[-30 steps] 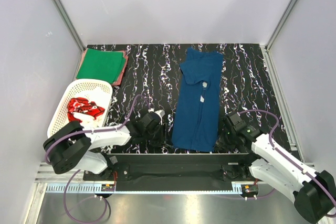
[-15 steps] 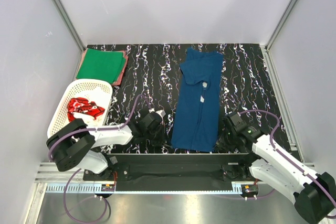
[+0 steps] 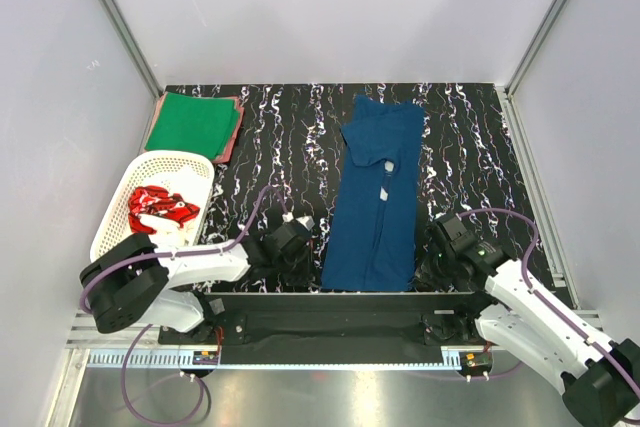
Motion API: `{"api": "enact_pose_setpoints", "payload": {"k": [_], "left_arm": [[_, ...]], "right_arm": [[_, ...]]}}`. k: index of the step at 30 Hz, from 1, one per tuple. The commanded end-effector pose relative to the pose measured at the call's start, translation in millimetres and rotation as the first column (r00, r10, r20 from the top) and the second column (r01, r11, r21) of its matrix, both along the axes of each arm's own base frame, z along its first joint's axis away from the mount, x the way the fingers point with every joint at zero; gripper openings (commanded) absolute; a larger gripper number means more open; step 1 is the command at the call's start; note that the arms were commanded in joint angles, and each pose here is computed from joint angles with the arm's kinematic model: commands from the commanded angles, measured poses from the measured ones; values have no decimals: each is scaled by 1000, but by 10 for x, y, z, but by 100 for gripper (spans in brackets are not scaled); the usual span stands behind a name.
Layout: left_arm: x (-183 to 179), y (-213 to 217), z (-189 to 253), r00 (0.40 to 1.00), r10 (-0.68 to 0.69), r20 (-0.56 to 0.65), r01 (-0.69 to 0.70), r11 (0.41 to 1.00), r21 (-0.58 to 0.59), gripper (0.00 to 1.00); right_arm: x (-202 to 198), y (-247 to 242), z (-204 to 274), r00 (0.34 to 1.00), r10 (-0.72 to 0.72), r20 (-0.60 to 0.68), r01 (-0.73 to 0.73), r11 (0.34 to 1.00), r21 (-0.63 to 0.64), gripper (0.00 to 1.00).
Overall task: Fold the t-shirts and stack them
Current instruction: Fold the tshirt
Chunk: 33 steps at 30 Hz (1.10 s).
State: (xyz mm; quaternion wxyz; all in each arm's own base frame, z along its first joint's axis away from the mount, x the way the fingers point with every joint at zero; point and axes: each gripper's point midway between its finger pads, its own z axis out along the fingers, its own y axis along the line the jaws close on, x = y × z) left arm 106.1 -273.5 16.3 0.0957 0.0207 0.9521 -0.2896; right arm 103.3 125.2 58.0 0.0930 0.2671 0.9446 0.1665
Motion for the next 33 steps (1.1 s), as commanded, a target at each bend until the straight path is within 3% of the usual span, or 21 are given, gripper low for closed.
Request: {"api": "enact_pose_setpoints", "payload": {"k": [1, 17, 33], "left_arm": [[13, -46, 74, 1000, 13, 12, -13, 1000, 2, 0], [170, -182, 364, 999, 23, 48, -23, 1000, -1, 0], [1159, -302, 785, 994, 58, 91, -54, 998, -37, 0]], "right_arm": [[28, -11, 56, 999, 18, 32, -18, 1000, -11, 0], [212, 18, 166, 994, 78, 77, -74, 996, -55, 0], [963, -55, 462, 973, 159, 169, -102, 947, -306, 0]]}}
